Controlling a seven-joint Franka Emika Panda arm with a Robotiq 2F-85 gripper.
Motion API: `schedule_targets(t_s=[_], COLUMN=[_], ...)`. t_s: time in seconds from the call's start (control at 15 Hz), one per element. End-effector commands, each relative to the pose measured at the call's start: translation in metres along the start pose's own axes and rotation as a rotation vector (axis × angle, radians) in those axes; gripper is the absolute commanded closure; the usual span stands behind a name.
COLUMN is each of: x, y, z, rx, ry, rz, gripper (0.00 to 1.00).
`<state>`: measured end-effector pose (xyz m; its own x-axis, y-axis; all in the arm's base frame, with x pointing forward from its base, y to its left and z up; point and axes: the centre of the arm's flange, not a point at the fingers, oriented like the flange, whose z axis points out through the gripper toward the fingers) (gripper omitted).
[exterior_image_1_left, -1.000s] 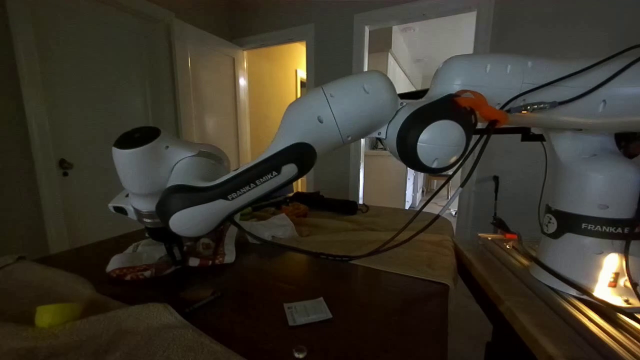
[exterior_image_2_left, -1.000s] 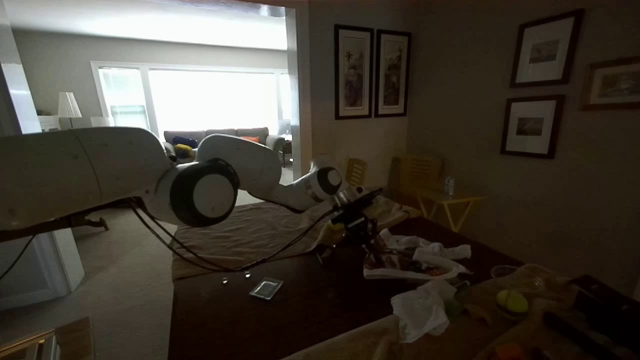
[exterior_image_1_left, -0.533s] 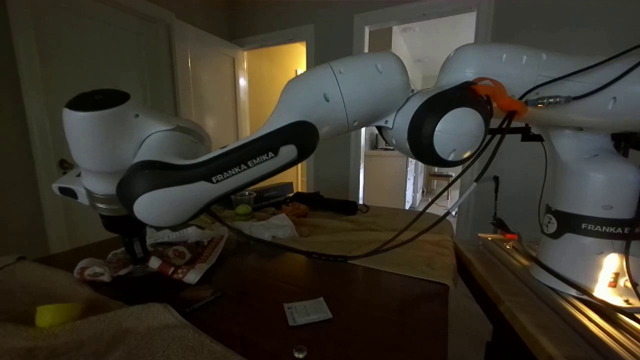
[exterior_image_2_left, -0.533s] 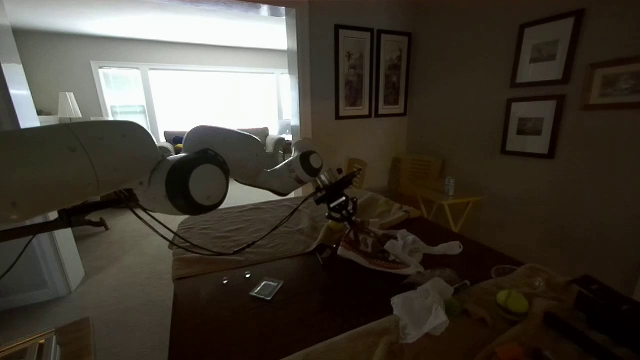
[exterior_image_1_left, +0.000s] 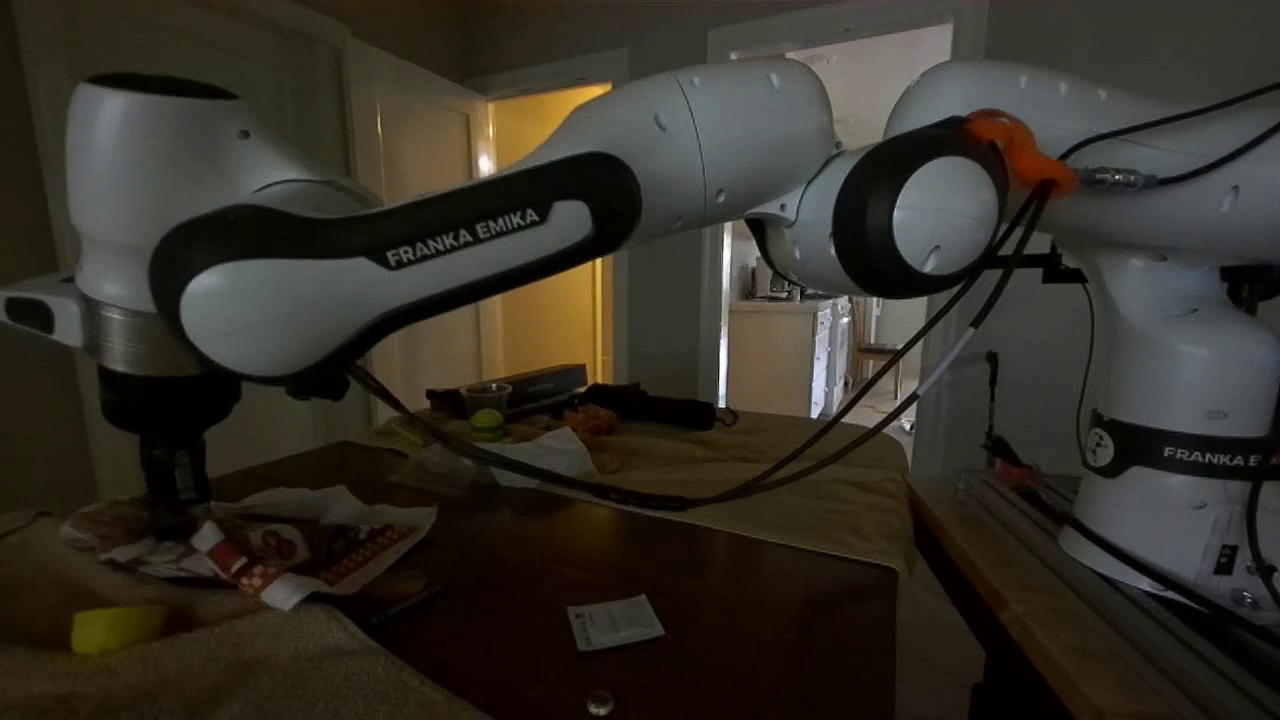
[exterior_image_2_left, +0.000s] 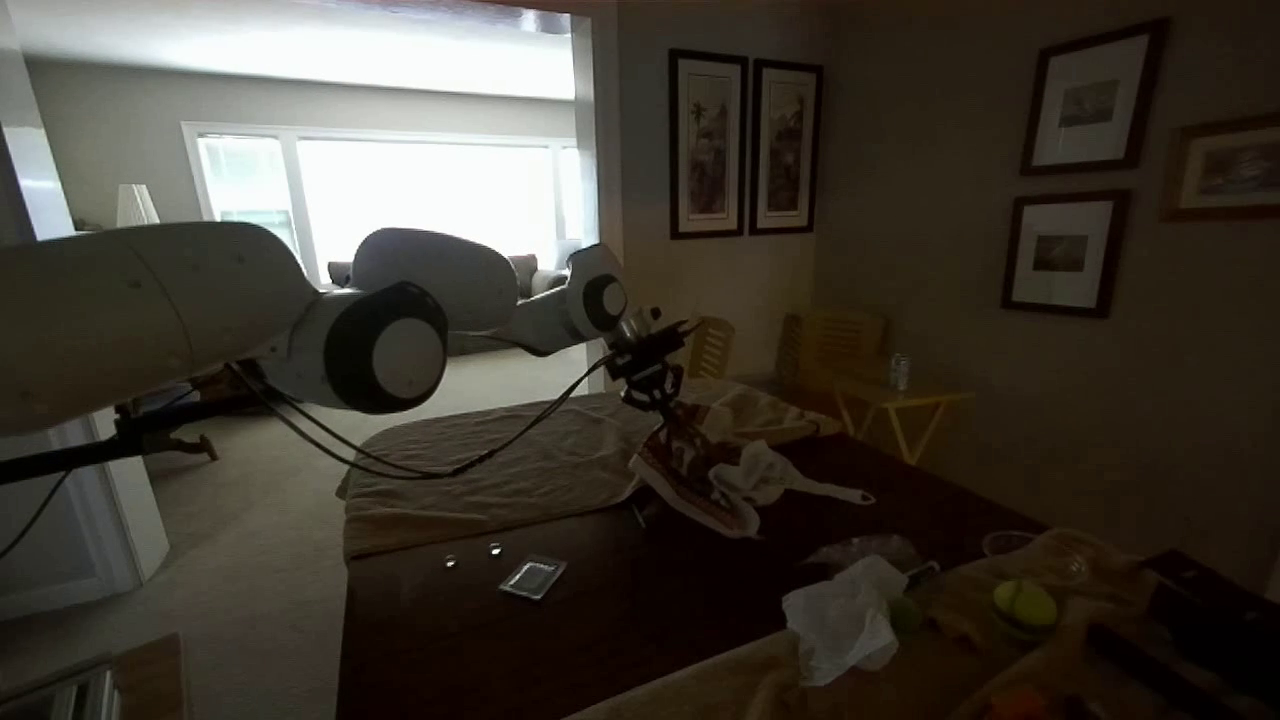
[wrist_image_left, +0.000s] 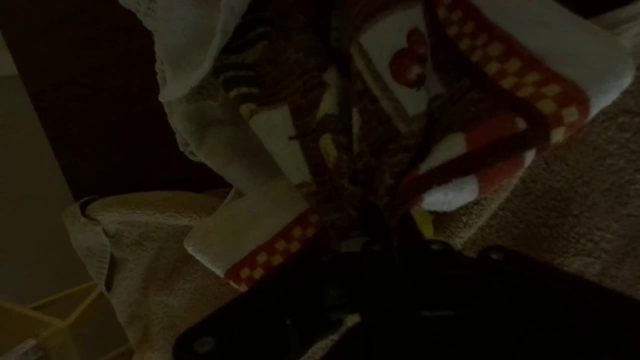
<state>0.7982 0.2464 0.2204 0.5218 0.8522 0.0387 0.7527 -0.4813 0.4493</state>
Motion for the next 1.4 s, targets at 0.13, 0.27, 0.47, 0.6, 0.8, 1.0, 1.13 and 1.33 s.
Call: schedule_targets(t_s=[0.13, 0.27, 0.47, 0.6, 0.8, 1.0, 1.13, 1.33], x=[0.009, -0.015, -0.053, -0.072, -0.093, -0.11, -0.121, -0.138], y=[0.085, 0.107, 0.136, 0.15, 0.163, 0.171, 0.178, 0.187], z=[0.024, 0.027, 0.028, 0.028, 0.032, 0.039, 0.044, 0.053], rx=[0.111, 0.117, 0.117, 0.113, 0.108, 0.083, 0.077, 0.08], ry=[0.069, 0.063, 0.062, 0.064, 0.052, 0.036, 0.039, 0.026], rz=[0.142, 0.217, 0.322, 0.387, 0.493, 0.615, 0.704, 0.852], gripper=[0.98, 0.98, 0.98, 0.98, 0.98, 0.98, 0.98, 0.98])
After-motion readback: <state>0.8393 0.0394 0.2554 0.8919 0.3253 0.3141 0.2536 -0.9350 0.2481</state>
